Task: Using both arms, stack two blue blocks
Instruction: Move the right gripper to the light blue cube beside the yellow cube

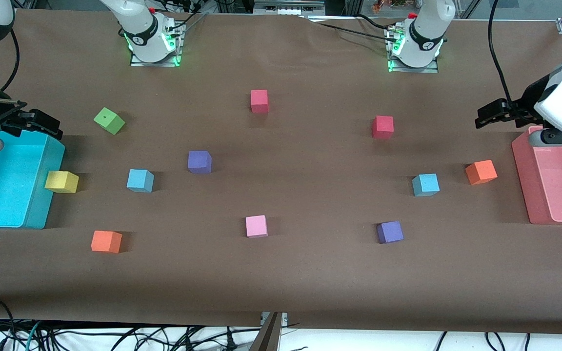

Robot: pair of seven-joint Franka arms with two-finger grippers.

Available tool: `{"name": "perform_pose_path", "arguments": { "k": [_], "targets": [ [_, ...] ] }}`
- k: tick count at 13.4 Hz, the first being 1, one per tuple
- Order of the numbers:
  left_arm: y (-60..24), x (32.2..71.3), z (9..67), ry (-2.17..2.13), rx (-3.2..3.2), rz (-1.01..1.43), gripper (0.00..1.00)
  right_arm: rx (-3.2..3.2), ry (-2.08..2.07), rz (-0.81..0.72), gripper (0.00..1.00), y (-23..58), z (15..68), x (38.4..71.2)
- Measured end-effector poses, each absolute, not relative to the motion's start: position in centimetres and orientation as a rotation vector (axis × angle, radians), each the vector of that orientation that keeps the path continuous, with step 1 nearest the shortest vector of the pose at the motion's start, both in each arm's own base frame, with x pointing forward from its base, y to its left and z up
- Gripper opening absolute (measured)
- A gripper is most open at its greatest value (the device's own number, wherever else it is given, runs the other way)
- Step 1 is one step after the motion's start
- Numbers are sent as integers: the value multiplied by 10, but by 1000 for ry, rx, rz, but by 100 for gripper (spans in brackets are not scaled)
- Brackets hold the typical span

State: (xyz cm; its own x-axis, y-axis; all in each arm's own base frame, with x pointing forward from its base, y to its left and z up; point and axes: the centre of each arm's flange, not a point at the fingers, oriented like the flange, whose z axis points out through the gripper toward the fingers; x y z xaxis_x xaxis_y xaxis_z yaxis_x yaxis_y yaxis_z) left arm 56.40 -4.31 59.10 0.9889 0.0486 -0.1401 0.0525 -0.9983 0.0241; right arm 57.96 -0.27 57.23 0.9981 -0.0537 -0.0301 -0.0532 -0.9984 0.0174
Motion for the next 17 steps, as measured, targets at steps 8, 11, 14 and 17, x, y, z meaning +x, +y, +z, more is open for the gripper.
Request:
{"name": "perform_pose_path", "arguments": {
  "k": [8,11,14,17],
  "targets": [
    [-65,558,602,18,3139,-148,100,3117,64,-236,100,51,490,607],
    [-65,558,604,19,3138,-129,100,3116,107,-263,100,70,450,621],
    [-61,559,604,31,3138,-129,100,3126,101,-225,100,71,413,637],
    [-57,559,604,43,3137,-129,100,3131,-27,-182,100,74,372,640]
  ]
}}
